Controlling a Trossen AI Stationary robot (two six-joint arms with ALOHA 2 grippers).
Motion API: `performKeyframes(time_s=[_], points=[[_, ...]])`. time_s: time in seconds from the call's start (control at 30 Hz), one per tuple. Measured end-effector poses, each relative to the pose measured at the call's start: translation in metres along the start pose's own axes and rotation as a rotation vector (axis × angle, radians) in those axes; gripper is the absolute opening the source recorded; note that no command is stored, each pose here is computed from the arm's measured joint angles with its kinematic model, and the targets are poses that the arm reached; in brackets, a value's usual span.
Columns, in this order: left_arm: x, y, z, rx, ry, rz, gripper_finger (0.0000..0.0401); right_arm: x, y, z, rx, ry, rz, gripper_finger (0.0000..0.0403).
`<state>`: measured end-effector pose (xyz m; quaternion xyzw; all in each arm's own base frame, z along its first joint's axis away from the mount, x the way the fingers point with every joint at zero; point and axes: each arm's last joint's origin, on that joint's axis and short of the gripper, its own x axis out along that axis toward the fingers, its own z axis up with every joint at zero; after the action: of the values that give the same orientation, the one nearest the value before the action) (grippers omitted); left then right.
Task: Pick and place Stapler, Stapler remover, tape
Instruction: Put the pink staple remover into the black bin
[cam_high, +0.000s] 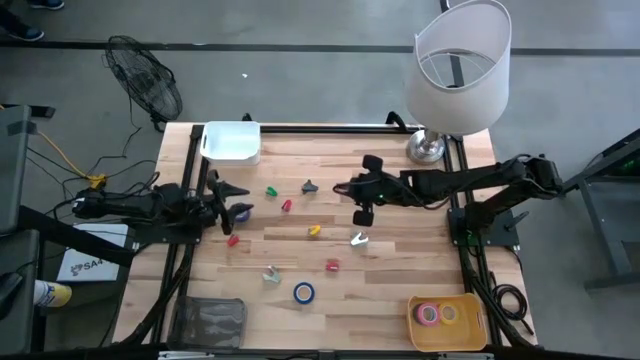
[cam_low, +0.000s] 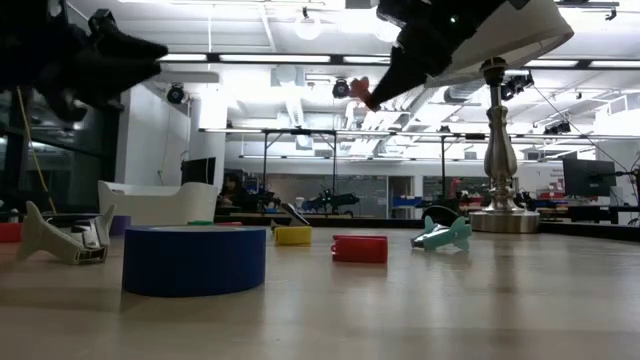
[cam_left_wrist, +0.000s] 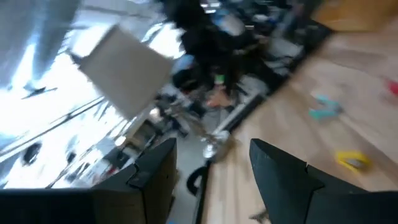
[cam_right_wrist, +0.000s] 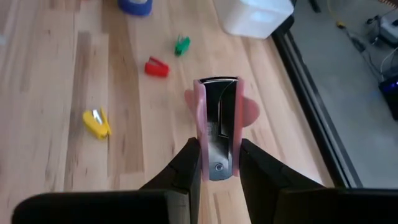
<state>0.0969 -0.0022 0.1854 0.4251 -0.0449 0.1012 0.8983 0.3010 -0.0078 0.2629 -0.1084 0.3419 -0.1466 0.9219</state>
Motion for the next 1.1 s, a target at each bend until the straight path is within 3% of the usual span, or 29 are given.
performKeyframes(time_s=[0.23, 0.4, 0.7, 1.1], points=[[-0.004, 0.031, 0.014, -0.274, 0.085, 0.27, 0.0199, 0.0, -0.001, 0.009, 0.036, -0.094, -0.009, 0.0074], [-0.004, 0.043, 0.019, -0.409, 0.149, 0.371, 0.0199, -0.001, -0.002, 0.016, 0.06, -0.157, -0.016, 0.0074], [0.019, 0.046, 0.031, -0.479, 0.134, 0.303, 0.0199, -0.001, -0.004, 0.018, 0.073, -0.183, -0.012, 0.0074], [0.101, 0.051, 0.06, -0.365, 0.268, 0.155, 0.0199, 0.003, -0.018, 0.022, 0.157, -0.237, 0.06, 0.0074]])
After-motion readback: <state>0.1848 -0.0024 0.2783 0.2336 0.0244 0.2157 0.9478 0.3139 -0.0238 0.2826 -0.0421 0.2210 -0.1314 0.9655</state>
